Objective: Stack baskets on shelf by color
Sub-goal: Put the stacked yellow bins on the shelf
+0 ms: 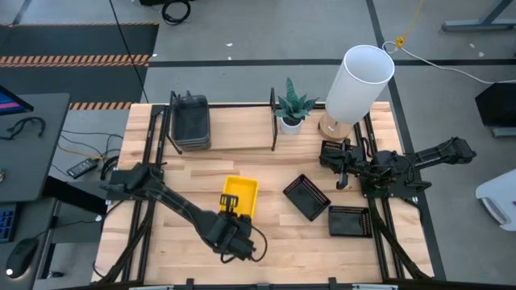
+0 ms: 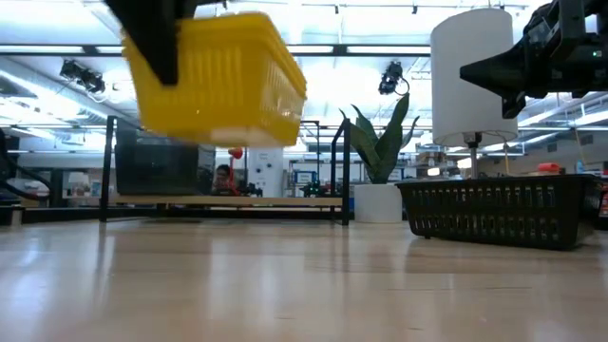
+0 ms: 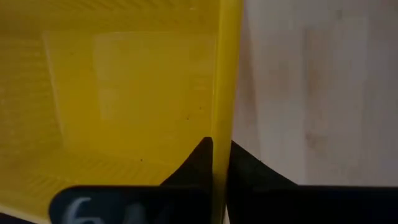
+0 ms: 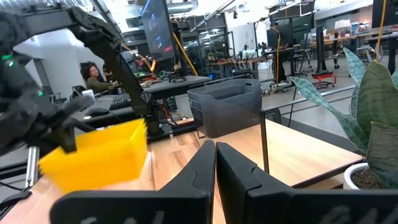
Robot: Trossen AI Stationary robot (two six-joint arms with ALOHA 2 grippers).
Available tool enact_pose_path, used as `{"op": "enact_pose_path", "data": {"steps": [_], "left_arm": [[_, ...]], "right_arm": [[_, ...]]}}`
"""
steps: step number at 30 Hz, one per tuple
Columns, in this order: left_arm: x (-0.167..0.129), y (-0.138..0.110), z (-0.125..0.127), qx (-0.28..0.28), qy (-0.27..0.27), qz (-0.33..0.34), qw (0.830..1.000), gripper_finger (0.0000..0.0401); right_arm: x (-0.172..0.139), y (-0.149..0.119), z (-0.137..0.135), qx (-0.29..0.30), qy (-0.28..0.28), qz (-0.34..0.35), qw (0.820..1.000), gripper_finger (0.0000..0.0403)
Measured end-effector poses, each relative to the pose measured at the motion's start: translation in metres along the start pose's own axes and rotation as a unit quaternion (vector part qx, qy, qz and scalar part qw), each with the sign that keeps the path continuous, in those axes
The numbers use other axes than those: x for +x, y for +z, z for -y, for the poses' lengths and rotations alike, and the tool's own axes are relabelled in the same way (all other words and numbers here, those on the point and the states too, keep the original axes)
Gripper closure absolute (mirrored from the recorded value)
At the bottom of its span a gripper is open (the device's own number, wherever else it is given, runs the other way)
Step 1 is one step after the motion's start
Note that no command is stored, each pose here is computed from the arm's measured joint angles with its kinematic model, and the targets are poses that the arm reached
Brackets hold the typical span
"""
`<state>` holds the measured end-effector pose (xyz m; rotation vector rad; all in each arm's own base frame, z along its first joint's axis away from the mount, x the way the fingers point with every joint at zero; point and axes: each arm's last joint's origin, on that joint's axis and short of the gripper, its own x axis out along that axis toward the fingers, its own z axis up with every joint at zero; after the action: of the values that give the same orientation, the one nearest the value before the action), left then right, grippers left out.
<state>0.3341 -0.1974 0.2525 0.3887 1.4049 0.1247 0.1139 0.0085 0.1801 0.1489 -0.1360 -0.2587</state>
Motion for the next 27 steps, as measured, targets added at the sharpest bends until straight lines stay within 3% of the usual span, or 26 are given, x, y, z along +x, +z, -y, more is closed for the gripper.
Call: {"op": "enact_pose_path", "data": {"steps": [11, 21, 27], "left_arm": [[-0.021, -0.006, -0.086, -0.035, 0.036, 0.007, 0.999, 0.0383], [0.004, 0.006, -0.169, -0.064, 0.056, 0.018, 0.996, 0.0382], [0.027, -0.007, -0.233, -0.131, 0.018, -0.014, 0.991, 0.0374]], "right_arm": [[0.000, 0.000, 0.000, 0.000, 0.000, 0.000, 1.000, 0.0384], [0.000, 0.000, 0.000, 0.000, 0.000, -0.001, 1.000, 0.0384], [0.000, 0.000, 0.000, 0.000, 0.000, 0.000, 1.000, 0.0384]]}}
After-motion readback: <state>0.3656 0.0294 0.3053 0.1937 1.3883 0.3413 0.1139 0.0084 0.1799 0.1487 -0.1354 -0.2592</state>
